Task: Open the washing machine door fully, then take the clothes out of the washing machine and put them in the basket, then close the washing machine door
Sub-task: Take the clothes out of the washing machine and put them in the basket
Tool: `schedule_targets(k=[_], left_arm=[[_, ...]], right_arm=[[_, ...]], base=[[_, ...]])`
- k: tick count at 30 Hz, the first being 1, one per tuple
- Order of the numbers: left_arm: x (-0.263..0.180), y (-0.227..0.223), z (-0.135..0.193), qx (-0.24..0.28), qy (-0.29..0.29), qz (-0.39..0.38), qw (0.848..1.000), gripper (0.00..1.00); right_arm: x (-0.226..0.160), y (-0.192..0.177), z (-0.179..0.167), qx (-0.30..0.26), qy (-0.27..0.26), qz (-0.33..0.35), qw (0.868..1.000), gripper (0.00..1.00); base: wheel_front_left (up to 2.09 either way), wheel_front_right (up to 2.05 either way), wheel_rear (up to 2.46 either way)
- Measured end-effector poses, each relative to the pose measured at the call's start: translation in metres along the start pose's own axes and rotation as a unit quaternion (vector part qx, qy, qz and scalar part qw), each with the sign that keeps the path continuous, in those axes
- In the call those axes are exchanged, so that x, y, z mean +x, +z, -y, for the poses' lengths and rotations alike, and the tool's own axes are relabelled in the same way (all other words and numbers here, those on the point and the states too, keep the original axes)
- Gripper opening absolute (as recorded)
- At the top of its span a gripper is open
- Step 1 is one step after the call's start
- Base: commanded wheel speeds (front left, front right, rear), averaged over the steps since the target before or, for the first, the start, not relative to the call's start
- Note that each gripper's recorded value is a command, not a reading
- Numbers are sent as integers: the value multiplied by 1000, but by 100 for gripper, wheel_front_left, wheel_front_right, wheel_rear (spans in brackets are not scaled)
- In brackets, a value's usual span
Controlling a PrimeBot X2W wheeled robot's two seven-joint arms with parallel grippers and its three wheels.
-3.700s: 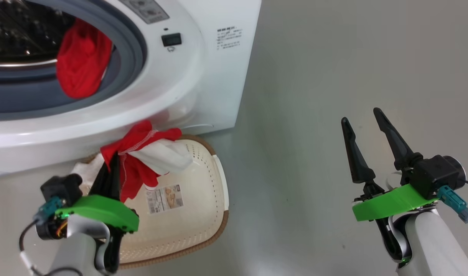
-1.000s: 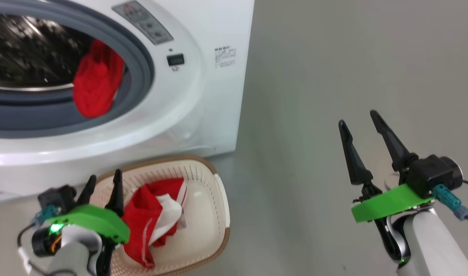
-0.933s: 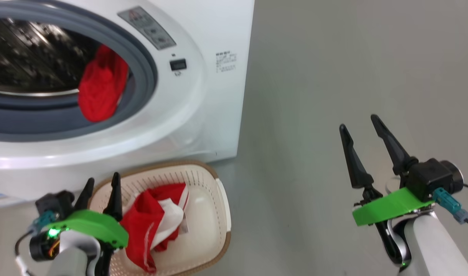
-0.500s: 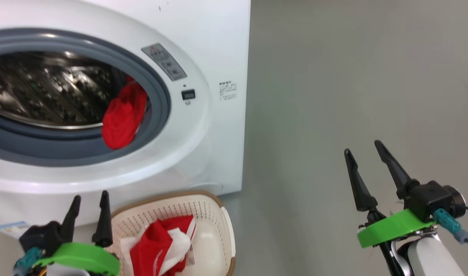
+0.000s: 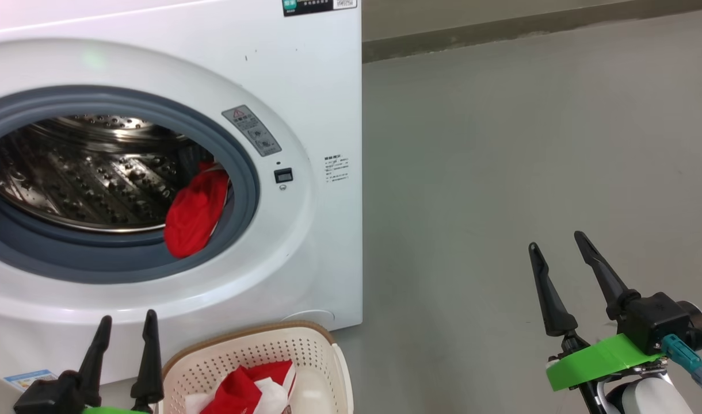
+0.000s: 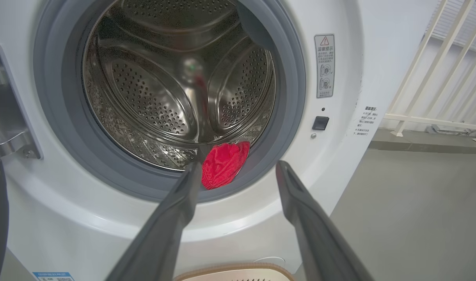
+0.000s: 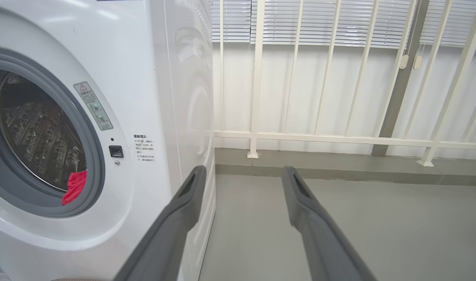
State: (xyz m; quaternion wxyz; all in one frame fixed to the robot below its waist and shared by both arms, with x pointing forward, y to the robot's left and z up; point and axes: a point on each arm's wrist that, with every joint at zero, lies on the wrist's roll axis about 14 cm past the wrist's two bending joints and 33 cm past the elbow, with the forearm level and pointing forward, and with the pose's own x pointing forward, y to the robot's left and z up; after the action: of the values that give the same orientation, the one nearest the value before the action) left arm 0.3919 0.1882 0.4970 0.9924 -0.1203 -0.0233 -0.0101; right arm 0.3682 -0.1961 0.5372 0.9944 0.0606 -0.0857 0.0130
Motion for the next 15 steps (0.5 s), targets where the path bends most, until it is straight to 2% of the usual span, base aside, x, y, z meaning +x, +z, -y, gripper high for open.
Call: schedule_targets(k=[15], left_arm=[[-15,11,-3,15,8,17,1000,100]], right_arm=[[-20,0,11,2,-21,-1,1000,100]], base=[[0,0,0]])
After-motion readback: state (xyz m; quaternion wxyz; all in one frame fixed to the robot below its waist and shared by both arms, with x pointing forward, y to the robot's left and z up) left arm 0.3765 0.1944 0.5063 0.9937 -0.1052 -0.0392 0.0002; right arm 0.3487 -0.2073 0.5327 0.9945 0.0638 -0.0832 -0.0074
